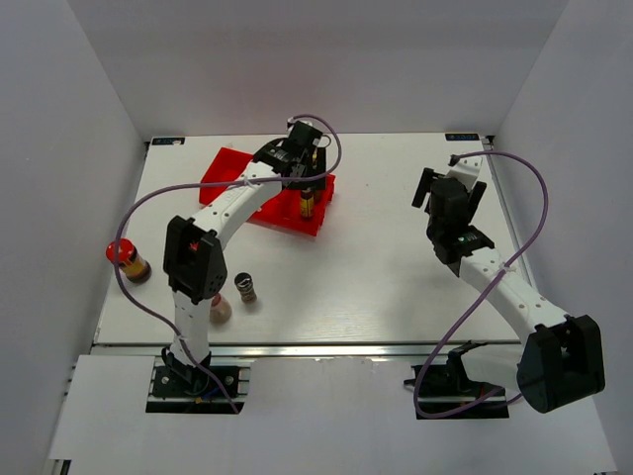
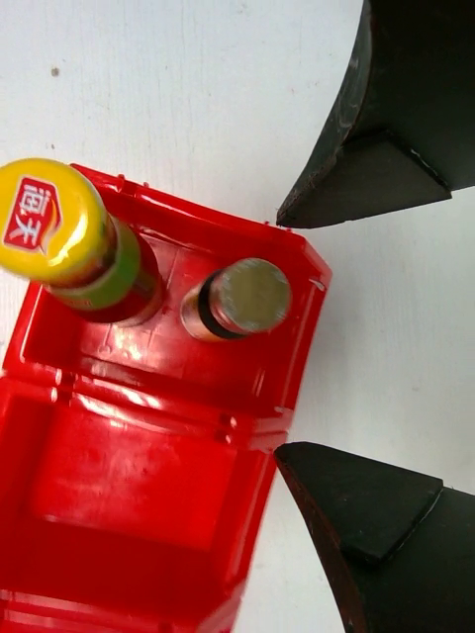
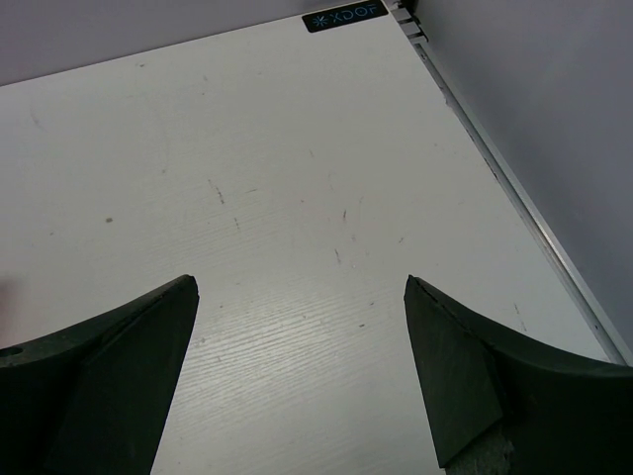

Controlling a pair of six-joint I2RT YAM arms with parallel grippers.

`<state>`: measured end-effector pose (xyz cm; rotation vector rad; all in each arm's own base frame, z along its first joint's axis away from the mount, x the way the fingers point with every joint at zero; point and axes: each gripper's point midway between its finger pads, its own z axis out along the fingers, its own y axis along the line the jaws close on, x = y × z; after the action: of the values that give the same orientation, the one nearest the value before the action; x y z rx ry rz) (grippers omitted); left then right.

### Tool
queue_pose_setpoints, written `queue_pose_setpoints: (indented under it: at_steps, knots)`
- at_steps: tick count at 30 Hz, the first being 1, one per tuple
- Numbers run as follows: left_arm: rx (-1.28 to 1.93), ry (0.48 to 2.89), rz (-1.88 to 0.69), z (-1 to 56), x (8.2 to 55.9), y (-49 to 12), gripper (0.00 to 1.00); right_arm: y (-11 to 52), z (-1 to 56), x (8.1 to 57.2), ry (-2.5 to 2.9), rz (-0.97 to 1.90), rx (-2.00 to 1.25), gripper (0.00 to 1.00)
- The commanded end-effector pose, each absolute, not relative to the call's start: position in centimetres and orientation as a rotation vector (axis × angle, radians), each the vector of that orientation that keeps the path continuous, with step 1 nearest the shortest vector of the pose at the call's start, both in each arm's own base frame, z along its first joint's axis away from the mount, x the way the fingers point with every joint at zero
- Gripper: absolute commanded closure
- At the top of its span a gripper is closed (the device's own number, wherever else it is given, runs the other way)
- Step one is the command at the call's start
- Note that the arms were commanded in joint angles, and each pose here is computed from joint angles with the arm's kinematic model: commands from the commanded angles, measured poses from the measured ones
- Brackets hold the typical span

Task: Organize the condiment bottles

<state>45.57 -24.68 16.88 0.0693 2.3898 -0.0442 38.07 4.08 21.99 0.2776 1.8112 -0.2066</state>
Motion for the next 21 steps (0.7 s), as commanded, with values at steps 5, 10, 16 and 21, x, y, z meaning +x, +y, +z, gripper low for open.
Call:
queue_pose_setpoints:
  at_steps: [5,10,16,21]
  knots:
    - [-0.074,2.246,-0.069,23.1,42.5,-21.5,0.02,4.1,23.6,37.7,1.76,-0.151,0.305,0.11]
    - [-0.208,2.218,0.004,24.1,39.4,-17.8,0.02,4.7,24.2,37.8,1.75,-0.12,0.262,0.11]
    - [-0.345,2.208,0.096,23.4,33.2,-12.2,0.02,9.3,26.4,37.3,1.709,0.126,0.021,0.11]
    - [-0.459,2.196,0.051,22.4,28.4,-9.3,0.02,18.2,27.1,34.2,1.678,0.409,-0.388,0.11]
